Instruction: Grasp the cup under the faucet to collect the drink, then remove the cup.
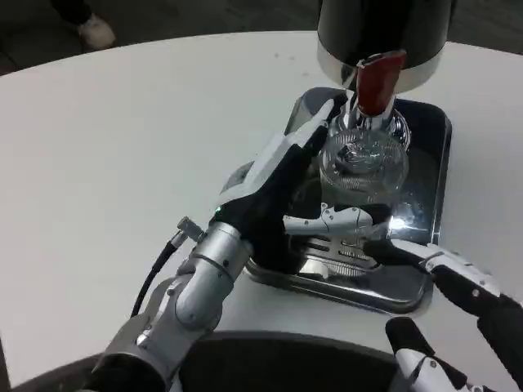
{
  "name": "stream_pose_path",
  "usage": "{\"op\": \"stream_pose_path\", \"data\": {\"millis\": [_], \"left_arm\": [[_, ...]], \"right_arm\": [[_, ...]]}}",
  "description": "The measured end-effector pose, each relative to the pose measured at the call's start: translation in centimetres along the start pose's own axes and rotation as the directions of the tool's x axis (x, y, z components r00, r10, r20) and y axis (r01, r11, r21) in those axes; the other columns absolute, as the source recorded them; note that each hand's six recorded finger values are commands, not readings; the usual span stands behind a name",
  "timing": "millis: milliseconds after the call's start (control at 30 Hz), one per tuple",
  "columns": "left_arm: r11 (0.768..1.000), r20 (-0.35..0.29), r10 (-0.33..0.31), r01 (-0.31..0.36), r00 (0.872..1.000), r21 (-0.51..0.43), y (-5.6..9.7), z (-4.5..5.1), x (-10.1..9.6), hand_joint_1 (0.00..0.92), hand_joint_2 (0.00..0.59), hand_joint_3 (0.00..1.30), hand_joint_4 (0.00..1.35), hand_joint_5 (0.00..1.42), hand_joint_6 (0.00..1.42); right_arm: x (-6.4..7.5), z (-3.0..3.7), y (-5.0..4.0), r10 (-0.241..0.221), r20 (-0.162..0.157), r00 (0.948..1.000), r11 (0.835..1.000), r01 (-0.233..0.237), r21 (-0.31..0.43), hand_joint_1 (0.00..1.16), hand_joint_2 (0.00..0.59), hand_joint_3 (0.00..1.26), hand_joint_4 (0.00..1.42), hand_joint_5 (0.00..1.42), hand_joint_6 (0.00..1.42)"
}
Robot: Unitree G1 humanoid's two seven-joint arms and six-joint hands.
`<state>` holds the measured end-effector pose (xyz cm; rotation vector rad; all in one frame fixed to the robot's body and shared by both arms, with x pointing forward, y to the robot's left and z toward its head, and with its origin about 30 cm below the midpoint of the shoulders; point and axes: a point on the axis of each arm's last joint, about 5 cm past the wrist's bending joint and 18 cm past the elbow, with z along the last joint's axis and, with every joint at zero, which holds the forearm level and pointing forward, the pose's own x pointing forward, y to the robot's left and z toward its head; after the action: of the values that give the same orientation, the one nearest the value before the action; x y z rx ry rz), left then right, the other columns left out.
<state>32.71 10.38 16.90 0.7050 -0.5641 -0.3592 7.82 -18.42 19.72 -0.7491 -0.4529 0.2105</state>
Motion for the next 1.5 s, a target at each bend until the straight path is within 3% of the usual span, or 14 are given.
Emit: {"op": "stream_pose_path", "data": {"millis": [233, 533, 800, 967, 1100, 1400, 1500], "left_arm": [[1.000, 0.000, 0.000, 0.000, 1.000, -0.015, 0.1, 0.00, 0.0, 0.244, 0.005, 0.00, 0.00, 0.06, 0.07], [0.998, 0.013, 0.045, -0.045, 0.999, -0.035, 0.4, -0.03, -0.8, 0.186, 0.001, 0.00, 0.00, 0.08, 0.09], [0.994, -0.017, 0.094, -0.095, 0.995, -0.062, 1.2, -0.28, -2.7, 0.122, 0.004, 0.00, 0.00, 0.12, 0.12], [0.980, -0.009, 0.158, -0.158, 0.987, -0.123, 1.8, 0.19, -3.8, 0.022, 0.035, 0.13, 0.16, 0.25, 0.27], [0.943, 0.004, 0.233, -0.225, 0.972, -0.247, 3.1, 0.98, -4.6, 0.000, 0.039, 0.25, 0.26, 0.33, 0.33], [0.891, 0.095, 0.253, -0.193, 0.963, -0.412, 6.2, 4.46, -4.7, 0.000, 0.041, 0.31, 0.31, 0.38, 0.35], [0.877, 0.099, 0.249, -0.181, 0.963, -0.445, 6.8, 5.02, -4.7, 0.000, 0.041, 0.31, 0.30, 0.38, 0.35]], "right_arm": [[0.0, 0.00, 0.00, 0.000, 0.000, 1.0000, 1.000, 0.000, 0.001, 0.41, 0.503, 0.25, 0.23, 0.14, 0.08], [0.1, -0.05, -0.03, -0.005, 0.003, 1.0000, 1.000, 0.005, 0.000, 0.40, 0.503, 0.26, 0.23, 0.14, 0.08], [0.2, -0.07, 0.15, -0.002, 0.007, 1.0000, 1.000, 0.002, 0.012, 0.40, 0.503, 0.26, 0.23, 0.14, 0.08], [0.2, -0.11, 0.16, -0.004, 0.008, 1.0000, 1.000, 0.004, 0.012, 0.40, 0.503, 0.26, 0.23, 0.14, 0.08], [0.3, -0.16, 0.17, -0.004, 0.007, 1.0000, 1.000, 0.004, 0.012, 0.40, 0.503, 0.26, 0.23, 0.14, 0.08], [0.3, -0.21, 0.20, -0.004, 0.003, 1.0000, 1.000, 0.004, 0.012, 0.40, 0.503, 0.26, 0.23, 0.14, 0.08], [0.3, -0.22, 0.20, -0.005, 0.000, 1.0000, 1.000, 0.005, 0.013, 0.40, 0.503, 0.26, 0.23, 0.14, 0.08]]}}
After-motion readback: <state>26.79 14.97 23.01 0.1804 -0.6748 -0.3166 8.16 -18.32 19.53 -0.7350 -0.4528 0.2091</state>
